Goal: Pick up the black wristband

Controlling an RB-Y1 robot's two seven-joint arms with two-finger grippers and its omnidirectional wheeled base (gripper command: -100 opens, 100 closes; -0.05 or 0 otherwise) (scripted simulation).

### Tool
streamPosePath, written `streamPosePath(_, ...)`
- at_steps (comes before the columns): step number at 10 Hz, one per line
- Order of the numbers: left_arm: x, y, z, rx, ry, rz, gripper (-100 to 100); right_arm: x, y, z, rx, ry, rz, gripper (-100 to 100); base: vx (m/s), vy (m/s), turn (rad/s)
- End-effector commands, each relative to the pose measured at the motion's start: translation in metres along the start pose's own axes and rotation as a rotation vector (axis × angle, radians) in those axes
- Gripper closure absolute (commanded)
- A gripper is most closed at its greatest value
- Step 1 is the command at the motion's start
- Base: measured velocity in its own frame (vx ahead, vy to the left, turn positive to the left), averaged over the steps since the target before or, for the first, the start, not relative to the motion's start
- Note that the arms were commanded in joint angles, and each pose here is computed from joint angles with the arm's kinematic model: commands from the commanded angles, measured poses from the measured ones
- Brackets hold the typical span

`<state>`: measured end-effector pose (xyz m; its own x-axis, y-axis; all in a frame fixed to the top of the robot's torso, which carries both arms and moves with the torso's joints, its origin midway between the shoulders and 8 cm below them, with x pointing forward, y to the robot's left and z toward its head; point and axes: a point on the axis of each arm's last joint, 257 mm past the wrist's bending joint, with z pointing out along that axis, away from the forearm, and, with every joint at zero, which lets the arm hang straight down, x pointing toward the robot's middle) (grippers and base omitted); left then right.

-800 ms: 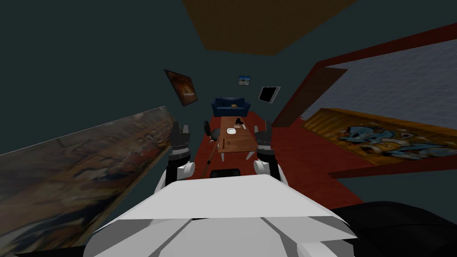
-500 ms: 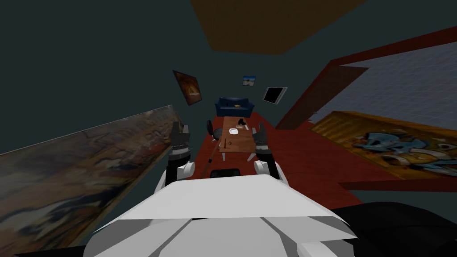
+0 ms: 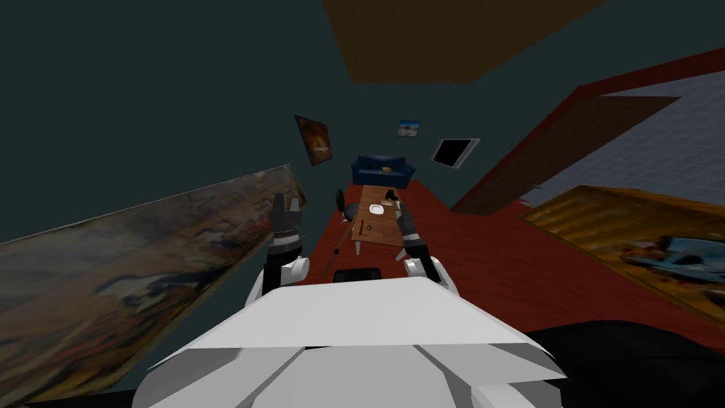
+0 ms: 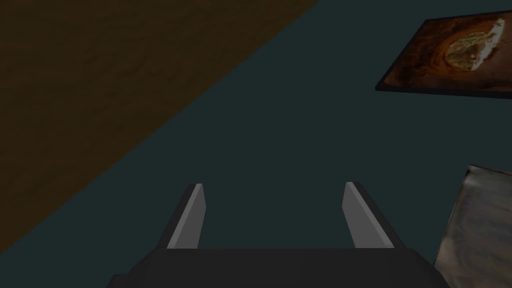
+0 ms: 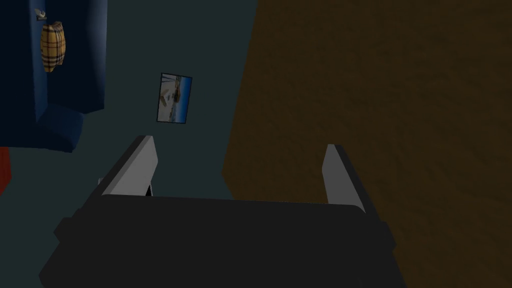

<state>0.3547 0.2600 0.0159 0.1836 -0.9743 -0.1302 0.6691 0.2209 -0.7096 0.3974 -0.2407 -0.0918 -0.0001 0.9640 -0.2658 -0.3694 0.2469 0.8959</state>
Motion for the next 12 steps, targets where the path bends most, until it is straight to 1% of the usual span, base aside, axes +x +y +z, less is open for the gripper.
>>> streamPosePath(1,0.000,0.000,0.000,0.000,0.000,0.000,0,0.011,-0.030,-0.004,0.069,0.046,-0.073,-100,-0.024,-0.053,0.380)
streamPosePath(2,0.000,0.000,0.000,0.000,0.000,0.000,0,0.011,-0.035,-0.005,0.080,0.047,-0.073,-100,-0.018,-0.044,0.147)
streamPosePath(4,0.000,0.000,0.000,0.000,0.000,0.000,0,0.020,-0.077,-0.016,0.179,0.116,-0.183,-100,-0.018,-0.049,0.310)
streamPosePath(5,0.000,0.000,0.000,0.000,0.000,0.000,0,0.020,-0.083,-0.018,0.192,0.118,-0.183,-100,-0.022,-0.050,0.184)
streamPosePath(6,0.000,0.000,0.000,0.000,0.000,0.000,0,0.024,-0.103,-0.025,0.239,0.155,-0.243,-100,-0.023,-0.037,0.347)
streamPosePath(7,0.000,0.000,0.000,0.000,0.000,0.000,0,0.024,-0.109,-0.028,0.251,0.157,-0.243,-100,-0.013,-0.037,0.140)
streamPosePath(8,0.000,0.000,0.000,0.000,0.000,0.000,0,0.026,-0.132,-0.037,0.302,0.196,-0.305,-100,-0.009,-0.033,0.282)
streamPosePath(9,0.000,0.000,0.000,0.000,0.000,0.000,0,0.026,-0.135,-0.039,0.310,0.198,-0.306,-100,-0.010,-0.034,0.165)
streamPosePath(10,0.000,0.000,0.000,0.000,0.000,0.000,0,0.027,-0.155,-0.047,0.353,0.237,-0.369,-100,-0.014,-0.034,0.275)
streamPosePath(11,0.000,0.000,0.000,0.000,0.000,0.000,0,0.027,-0.180,-0.061,0.411,0.280,-0.435,-100,-0.023,-0.052,0.353)
streamPosePath(12,0.000,0.000,0.000,0.000,0.000,0.000,0,0.026,-0.188,-0.066,0.429,0.284,-0.436,-100,-0.016,-0.048,0.248)
